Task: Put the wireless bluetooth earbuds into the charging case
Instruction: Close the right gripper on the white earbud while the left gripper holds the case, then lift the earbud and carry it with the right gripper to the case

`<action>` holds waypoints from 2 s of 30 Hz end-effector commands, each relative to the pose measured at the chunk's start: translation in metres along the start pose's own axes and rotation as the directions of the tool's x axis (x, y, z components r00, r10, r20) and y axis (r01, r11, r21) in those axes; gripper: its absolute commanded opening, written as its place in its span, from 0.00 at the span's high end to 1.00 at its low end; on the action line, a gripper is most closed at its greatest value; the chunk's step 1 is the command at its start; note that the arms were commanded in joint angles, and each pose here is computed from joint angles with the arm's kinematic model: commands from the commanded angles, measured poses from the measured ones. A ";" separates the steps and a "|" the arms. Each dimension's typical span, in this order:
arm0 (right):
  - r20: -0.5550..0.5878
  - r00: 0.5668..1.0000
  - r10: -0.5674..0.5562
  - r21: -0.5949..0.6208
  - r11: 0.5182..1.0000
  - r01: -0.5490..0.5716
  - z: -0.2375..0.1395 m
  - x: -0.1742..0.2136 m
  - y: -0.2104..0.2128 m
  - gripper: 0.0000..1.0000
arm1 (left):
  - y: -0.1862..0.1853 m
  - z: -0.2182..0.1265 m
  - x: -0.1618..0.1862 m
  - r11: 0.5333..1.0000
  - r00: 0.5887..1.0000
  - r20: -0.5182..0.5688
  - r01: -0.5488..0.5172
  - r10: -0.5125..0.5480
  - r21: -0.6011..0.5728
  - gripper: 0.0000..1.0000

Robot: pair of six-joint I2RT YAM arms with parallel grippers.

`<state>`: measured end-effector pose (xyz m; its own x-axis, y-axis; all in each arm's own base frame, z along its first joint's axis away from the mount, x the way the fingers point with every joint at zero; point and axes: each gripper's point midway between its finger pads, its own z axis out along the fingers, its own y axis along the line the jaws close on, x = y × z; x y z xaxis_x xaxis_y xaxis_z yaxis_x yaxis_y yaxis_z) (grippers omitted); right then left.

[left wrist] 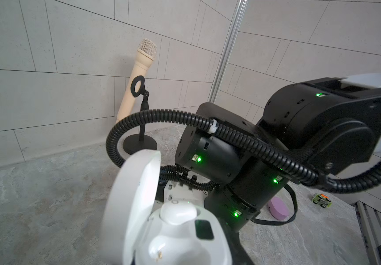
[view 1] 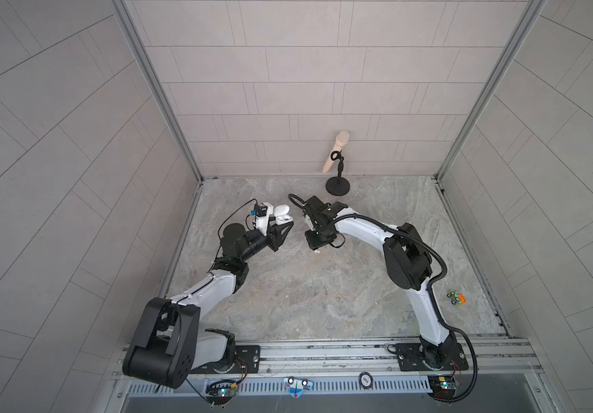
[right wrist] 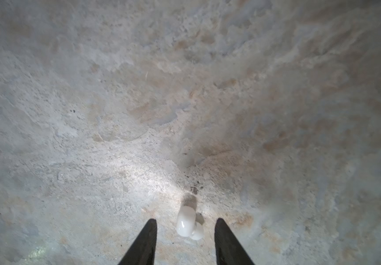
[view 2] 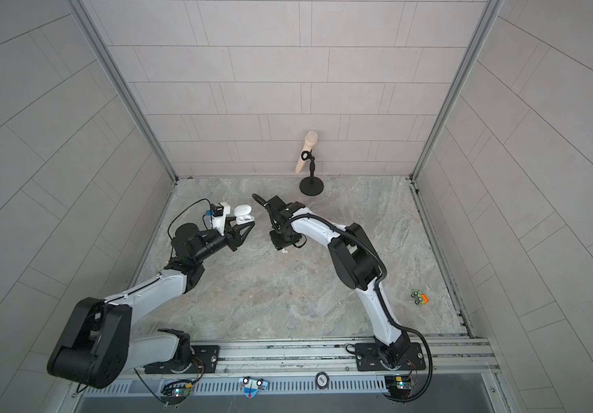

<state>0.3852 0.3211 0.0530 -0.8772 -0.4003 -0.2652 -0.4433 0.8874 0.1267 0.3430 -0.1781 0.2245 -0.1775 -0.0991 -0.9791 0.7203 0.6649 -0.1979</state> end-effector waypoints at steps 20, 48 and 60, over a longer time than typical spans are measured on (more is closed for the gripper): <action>-0.101 0.993 -0.055 0.080 0.995 0.063 0.028 0.019 0.001 0.70 | -0.006 -0.005 -0.008 1.000 0.999 0.031 -0.028 0.028 0.008 0.87; 0.042 0.995 0.087 0.049 0.995 -0.089 -0.045 0.027 -0.030 0.90 | -0.032 0.001 -0.005 0.996 0.999 0.026 -0.031 0.029 0.079 0.86; 0.200 0.955 0.220 -0.147 0.970 -0.193 -0.149 0.051 -0.026 0.90 | -0.074 0.016 0.005 0.981 0.999 0.031 -0.022 0.016 0.191 0.85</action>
<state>0.3351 0.2419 0.1576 -0.8968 -0.1897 -0.3997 -0.3041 0.9205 0.2453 0.3022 -0.2331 0.2284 -0.1694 -0.0828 -0.9821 0.8254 0.5325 -0.1873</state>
